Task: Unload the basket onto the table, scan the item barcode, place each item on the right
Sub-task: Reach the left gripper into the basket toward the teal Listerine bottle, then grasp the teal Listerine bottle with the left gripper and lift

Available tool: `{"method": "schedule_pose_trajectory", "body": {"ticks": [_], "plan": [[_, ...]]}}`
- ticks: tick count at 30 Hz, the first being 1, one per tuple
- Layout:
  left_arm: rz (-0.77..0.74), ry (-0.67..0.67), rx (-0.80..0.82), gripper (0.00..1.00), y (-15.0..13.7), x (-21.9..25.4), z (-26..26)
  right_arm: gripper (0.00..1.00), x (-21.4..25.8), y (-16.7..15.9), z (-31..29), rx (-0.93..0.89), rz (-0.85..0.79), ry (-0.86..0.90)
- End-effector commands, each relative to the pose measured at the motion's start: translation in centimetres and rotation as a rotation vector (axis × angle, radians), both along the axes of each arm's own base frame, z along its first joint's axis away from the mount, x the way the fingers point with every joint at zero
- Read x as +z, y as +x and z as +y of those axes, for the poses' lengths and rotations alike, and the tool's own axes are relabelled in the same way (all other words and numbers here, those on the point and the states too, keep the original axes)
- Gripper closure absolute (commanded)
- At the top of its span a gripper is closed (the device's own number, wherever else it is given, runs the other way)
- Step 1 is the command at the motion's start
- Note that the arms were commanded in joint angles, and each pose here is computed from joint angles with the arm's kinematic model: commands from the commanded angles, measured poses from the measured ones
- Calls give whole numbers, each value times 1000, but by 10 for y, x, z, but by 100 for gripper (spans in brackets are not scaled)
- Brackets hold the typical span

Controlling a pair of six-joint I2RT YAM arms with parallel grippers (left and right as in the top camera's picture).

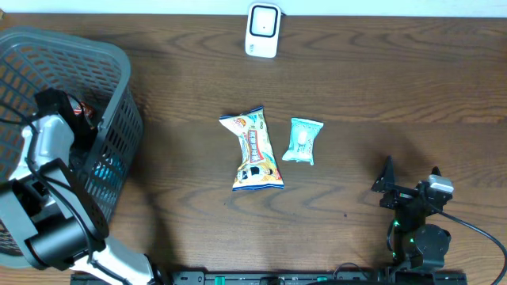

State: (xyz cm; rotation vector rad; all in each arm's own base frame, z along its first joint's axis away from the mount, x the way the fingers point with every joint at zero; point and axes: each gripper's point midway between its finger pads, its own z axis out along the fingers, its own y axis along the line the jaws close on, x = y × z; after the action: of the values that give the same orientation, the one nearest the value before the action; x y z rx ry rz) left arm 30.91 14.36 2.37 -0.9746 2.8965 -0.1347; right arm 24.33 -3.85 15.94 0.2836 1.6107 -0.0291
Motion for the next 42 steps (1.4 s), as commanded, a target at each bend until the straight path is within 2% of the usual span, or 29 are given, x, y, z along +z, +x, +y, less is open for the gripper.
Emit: {"method": "schedule_pose_trajectory", "body": {"ticks": [1,7,11,16,23,34,41,42], "plan": [[128,-108,2,5,-33,-46,-25,1,-1,0,0,4,4,-14],[123,-106,10,27,-33,-43,-21,1,-1,0,0,4,4,-14],[107,-99,32,35,-29,-33,-15,1,-1,0,0,4,4,-14],[52,-70,44,39,-21,-4,-5,1,-1,0,0,4,4,-14],[-91,5,69,40,-10,46,2,1,-1,0,0,4,4,-14],[-300,104,107,40,-8,120,3,1,-1,0,0,4,4,-14],[-366,146,123,39,-11,144,3,1,-1,0,0,4,4,-14],[-357,159,130,35,-12,143,6,1,-1,0,0,4,4,-14]]}}
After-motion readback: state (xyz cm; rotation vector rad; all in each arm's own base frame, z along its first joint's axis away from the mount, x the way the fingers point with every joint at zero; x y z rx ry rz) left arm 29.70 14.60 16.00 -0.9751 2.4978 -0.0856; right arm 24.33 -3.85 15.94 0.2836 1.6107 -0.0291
